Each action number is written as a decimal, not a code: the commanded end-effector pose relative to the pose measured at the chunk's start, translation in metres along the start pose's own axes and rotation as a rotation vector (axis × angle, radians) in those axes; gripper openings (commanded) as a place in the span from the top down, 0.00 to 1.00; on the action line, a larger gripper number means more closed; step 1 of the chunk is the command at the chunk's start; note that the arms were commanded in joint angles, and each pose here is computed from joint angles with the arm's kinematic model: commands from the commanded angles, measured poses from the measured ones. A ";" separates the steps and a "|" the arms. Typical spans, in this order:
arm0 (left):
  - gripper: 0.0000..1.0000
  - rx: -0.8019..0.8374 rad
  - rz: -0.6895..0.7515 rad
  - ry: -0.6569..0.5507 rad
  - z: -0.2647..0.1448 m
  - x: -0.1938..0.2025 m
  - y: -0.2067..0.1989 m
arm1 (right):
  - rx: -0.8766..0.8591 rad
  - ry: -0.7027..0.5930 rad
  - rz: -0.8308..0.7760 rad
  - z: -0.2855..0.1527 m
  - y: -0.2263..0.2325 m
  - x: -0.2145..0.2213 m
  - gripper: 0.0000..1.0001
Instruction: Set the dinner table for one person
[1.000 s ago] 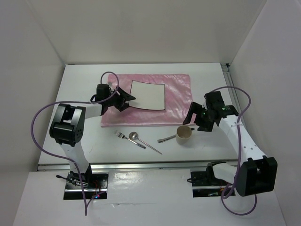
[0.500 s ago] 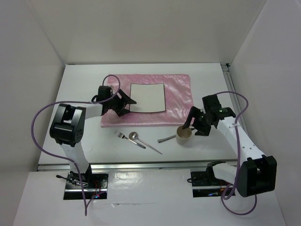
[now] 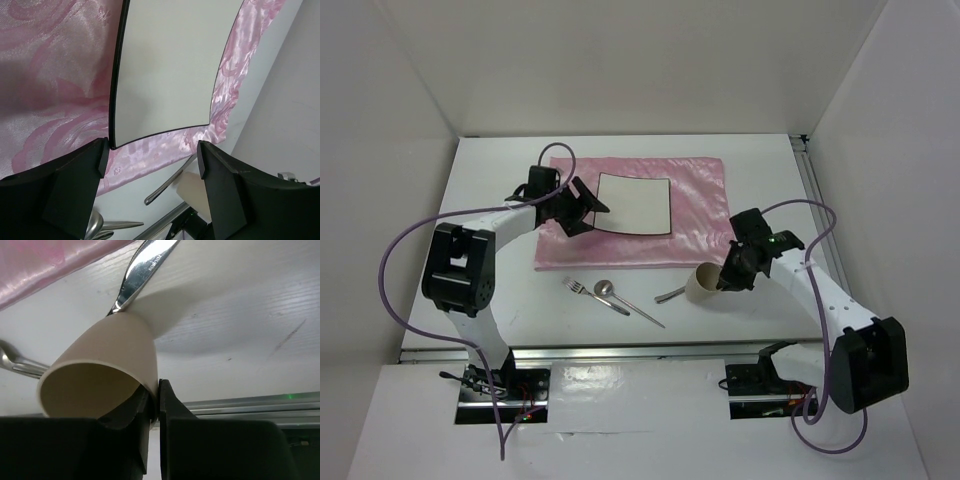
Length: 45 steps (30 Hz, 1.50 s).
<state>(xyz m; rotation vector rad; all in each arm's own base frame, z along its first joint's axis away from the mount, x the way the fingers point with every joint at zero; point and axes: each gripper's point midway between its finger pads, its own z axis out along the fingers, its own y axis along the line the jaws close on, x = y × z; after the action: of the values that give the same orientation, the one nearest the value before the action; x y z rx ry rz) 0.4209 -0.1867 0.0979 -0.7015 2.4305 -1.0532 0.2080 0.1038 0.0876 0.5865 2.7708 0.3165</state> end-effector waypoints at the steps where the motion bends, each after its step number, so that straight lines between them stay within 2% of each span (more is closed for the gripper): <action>1: 0.12 0.037 0.056 -0.019 -0.017 -0.003 -0.022 | 0.022 -0.092 0.031 -0.016 0.005 -0.018 0.94; 2: 0.12 0.037 0.056 -0.019 -0.017 -0.003 -0.022 | 0.017 -0.115 0.032 -0.023 0.009 -0.025 0.99; 3: 0.12 0.021 0.059 -0.019 -0.017 -0.002 -0.018 | -0.004 -0.138 0.017 -0.030 0.014 -0.031 1.00; 7: 0.12 -0.015 0.050 -0.005 -0.017 0.003 -0.008 | -0.010 -0.230 -0.027 -0.066 0.035 -0.069 1.00; 8: 0.12 -0.020 0.050 -0.012 -0.017 0.002 -0.007 | -0.039 -0.285 -0.035 -0.085 0.050 -0.087 1.00; 13: 0.12 -0.069 0.063 0.003 -0.017 0.003 0.010 | 0.000 -0.428 -0.106 -0.109 0.079 -0.151 1.00; 14: 0.12 -0.060 0.065 -0.013 -0.023 -0.002 0.006 | 0.028 -0.410 -0.111 -0.093 0.084 -0.166 1.00; 15: 0.12 -0.057 0.071 -0.031 -0.026 -0.005 0.003 | 0.016 -0.466 -0.098 -0.107 0.094 -0.192 1.00; 16: 0.12 -0.065 0.086 -0.042 -0.030 -0.006 0.003 | 0.054 -0.437 -0.118 -0.083 0.096 -0.208 1.00; 17: 0.13 -0.066 0.109 -0.053 -0.035 -0.007 0.001 | 0.065 -0.435 -0.105 -0.078 0.098 -0.221 1.00; 18: 0.13 -0.056 0.133 -0.074 -0.046 -0.011 -0.012 | 0.042 -0.494 -0.090 -0.093 0.107 -0.248 1.00; 19: 0.13 -0.061 0.152 -0.081 -0.052 -0.013 -0.015 | 0.033 -0.493 -0.081 -0.087 0.111 -0.261 1.00; 20: 0.13 -0.073 0.193 -0.102 -0.058 -0.018 -0.018 | 0.049 -0.453 -0.089 -0.060 0.113 -0.273 1.00; 21: 0.13 -0.055 0.229 -0.132 -0.071 -0.024 -0.033 | 0.011 -0.499 -0.080 -0.077 0.122 -0.296 1.00; 22: 0.13 -0.065 0.238 -0.132 -0.080 -0.024 -0.034 | 0.011 -0.498 -0.080 -0.071 0.127 -0.304 1.00; 23: 0.13 -0.067 0.274 -0.147 -0.087 -0.026 -0.037 | 0.026 -0.439 -0.076 -0.041 0.125 -0.310 1.00; 24: 0.12 -0.055 0.294 -0.160 -0.095 -0.027 -0.044 | 0.023 -0.438 -0.062 -0.037 0.122 -0.320 1.00; 25: 0.12 -0.040 0.316 -0.176 -0.106 -0.026 -0.051 | -0.036 -0.473 -0.067 -0.047 0.138 -0.333 1.00; 26: 0.12 -0.031 0.339 -0.173 -0.112 -0.023 -0.054 | -0.031 -0.449 -0.051 -0.028 0.136 -0.338 1.00; 35: 0.12 0.056 0.408 -0.163 -0.148 0.003 -0.067 | -0.048 -0.375 -0.035 0.027 0.129 -0.338 1.00; 41: 0.13 0.084 0.429 -0.194 -0.157 0.021 -0.051 | -0.024 -0.395 -0.029 0.053 0.128 -0.353 1.00; 45: 0.13 0.035 0.460 -0.204 -0.161 0.026 -0.038 | -0.007 -0.368 -0.029 0.072 0.123 -0.350 1.00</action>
<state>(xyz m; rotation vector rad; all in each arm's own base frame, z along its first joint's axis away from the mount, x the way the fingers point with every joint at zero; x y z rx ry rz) 0.3264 -0.1402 0.2097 -0.2770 2.3019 -0.8349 0.5642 0.0738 0.1287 0.5585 2.4823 0.1708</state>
